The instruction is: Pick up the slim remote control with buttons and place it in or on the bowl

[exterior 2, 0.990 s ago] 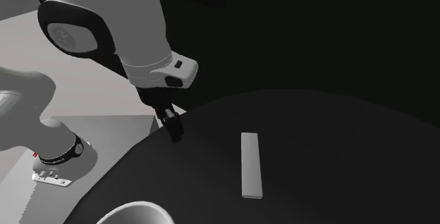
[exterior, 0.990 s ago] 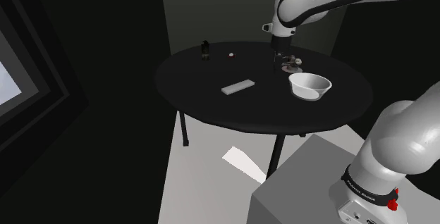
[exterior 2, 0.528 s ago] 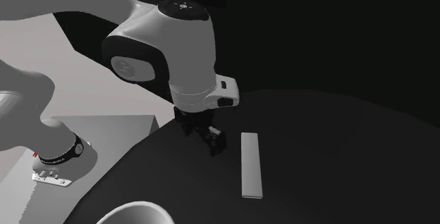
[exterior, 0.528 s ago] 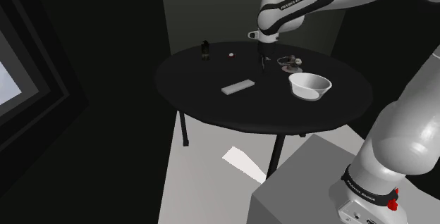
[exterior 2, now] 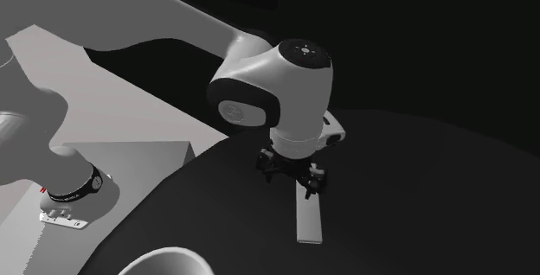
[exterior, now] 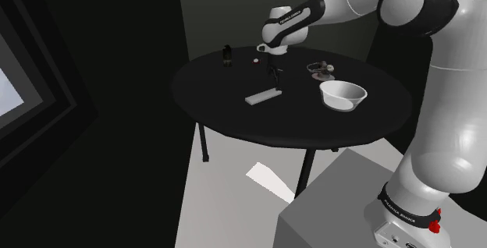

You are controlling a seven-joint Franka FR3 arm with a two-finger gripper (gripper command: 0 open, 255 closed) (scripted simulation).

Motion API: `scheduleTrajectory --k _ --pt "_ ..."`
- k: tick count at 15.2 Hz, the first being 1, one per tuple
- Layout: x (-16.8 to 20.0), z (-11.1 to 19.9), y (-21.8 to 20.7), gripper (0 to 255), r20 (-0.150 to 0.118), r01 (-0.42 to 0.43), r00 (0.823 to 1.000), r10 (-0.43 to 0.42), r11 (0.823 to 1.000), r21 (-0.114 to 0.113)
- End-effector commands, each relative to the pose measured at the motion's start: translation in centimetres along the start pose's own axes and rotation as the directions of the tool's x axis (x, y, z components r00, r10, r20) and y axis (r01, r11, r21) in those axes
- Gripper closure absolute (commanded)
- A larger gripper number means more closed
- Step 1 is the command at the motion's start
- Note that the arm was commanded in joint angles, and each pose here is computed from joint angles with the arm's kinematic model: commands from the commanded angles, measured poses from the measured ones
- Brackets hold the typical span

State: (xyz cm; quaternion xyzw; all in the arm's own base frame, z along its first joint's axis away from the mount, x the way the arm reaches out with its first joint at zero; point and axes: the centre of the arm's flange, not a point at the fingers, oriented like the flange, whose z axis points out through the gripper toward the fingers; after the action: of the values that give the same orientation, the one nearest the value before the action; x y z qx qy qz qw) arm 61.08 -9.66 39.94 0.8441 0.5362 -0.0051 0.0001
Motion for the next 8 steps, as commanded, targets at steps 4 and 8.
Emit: scheduleTrajectory --k 4,8 --pt "3.5 3.3 4.6 0 -0.006 0.177 0.984 -0.177 0.984 0.013" --pt "3.5 5.4 4.6 0 -0.006 0.177 0.984 -0.177 0.984 0.013"
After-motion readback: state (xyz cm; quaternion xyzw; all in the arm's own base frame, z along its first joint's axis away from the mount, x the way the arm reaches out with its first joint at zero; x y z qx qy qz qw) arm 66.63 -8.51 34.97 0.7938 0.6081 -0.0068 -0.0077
